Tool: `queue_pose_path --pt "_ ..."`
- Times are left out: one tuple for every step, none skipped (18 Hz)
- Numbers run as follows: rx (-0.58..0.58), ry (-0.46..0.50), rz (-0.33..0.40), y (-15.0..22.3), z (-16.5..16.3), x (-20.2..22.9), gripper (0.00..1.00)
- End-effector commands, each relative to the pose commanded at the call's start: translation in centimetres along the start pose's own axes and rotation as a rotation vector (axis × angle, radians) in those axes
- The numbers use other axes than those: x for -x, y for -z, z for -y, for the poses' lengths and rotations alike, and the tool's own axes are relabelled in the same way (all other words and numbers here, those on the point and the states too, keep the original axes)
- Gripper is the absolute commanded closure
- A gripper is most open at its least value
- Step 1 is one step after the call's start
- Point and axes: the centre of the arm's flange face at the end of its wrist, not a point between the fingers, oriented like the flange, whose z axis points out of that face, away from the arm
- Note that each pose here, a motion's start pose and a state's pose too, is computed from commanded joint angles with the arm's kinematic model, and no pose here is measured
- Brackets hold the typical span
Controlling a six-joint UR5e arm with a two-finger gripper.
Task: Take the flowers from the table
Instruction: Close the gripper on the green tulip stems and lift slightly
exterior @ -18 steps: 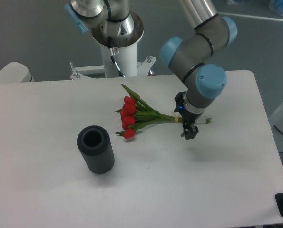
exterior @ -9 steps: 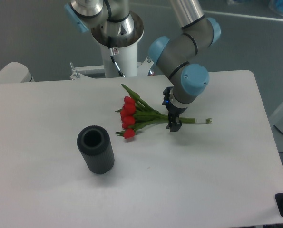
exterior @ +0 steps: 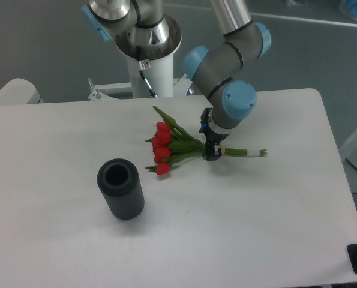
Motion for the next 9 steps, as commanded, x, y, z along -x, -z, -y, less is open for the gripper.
queue_pose_path --pt "0.007 0.001 0.012 0.1 0.0 0.0 0.63" --pt "0.013 -0.001 0.020 0.1 0.1 0.1 0.67" --pt "0.019 0.000 0.030 0.3 -0.1 0.2 0.68" --pt "0.029 0.000 0.047 1.0 -0.4 0.4 0.68" --pt "0.034 0.001 0.055 1.3 -0.7 0.6 0.69" --pt "0.039 -0.002 0.064 1.8 -0.9 0.8 0.71" --pt "0.045 0.000 0.075 2.5 -1.3 1.1 0.72" --pt "0.049 0.004 0.086 3.0 -1.6 1.3 0.72" --pt "0.053 0.003 0.094 3.5 -1.8 1.5 0.73"
